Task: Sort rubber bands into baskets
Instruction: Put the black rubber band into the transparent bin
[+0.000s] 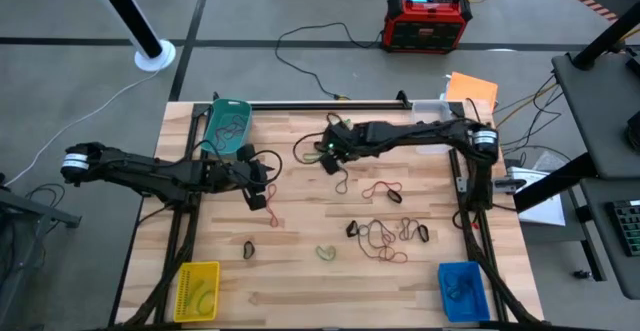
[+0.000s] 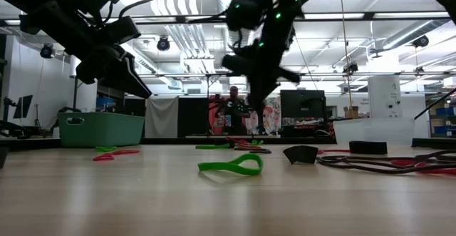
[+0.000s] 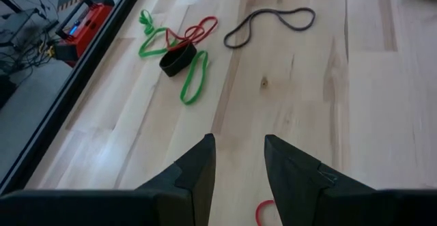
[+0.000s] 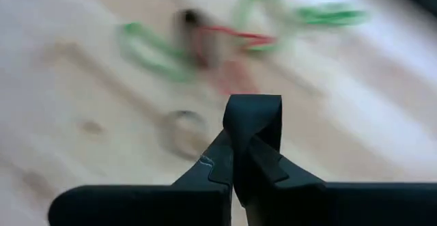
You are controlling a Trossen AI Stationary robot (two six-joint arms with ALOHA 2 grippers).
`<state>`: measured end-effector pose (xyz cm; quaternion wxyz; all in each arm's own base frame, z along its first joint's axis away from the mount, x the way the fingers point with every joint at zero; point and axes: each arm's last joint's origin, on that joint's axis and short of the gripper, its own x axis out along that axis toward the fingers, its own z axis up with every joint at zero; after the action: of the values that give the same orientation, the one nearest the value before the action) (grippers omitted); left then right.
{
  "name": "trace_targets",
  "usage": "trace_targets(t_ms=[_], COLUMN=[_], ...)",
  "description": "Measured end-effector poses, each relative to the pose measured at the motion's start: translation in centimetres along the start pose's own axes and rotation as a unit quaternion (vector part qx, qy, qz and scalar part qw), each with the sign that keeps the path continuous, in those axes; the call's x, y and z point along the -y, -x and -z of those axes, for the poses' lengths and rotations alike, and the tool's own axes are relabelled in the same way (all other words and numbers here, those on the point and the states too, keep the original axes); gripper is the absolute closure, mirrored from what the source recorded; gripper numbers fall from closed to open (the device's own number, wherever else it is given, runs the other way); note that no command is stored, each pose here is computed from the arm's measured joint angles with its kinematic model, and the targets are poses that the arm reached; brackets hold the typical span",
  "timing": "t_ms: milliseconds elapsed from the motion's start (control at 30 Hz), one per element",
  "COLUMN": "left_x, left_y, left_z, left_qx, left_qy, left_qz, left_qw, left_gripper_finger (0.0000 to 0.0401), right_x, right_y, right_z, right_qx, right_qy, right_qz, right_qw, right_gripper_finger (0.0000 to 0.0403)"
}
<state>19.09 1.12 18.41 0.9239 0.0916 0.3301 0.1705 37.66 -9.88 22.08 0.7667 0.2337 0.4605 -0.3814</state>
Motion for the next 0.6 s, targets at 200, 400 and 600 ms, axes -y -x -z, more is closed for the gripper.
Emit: trace_targets(t_ms=[200,400,600], left_x=[0.0,0.0,0.0], left_y=[0.0,0.0,0.0], left_z=[-0.1,-0.3,-0.6], left_qx=[0.005,0.016,0.027], left_qy=[0.002,0.004,0.008], left_qz=[0.0,-0.001,-0.002], left_qw=[1.0,1.0,1.0], left_gripper_finger=[0.029,0.029,0.029], right_x=[6.1,13.5,19.2], right_y=[2.4,1.8,-1.0], right_z=[-0.3,-0.3,0.6], right_qx=[-0.039,-0.116,-0.164], right_qy=[-0.032,-0.121,-0.168], right_qz=[0.177,0.33,0.365], right_qw=[0.983,0.929,0.901], right_gripper_finger=[0.0394,0.0394,0.0394])
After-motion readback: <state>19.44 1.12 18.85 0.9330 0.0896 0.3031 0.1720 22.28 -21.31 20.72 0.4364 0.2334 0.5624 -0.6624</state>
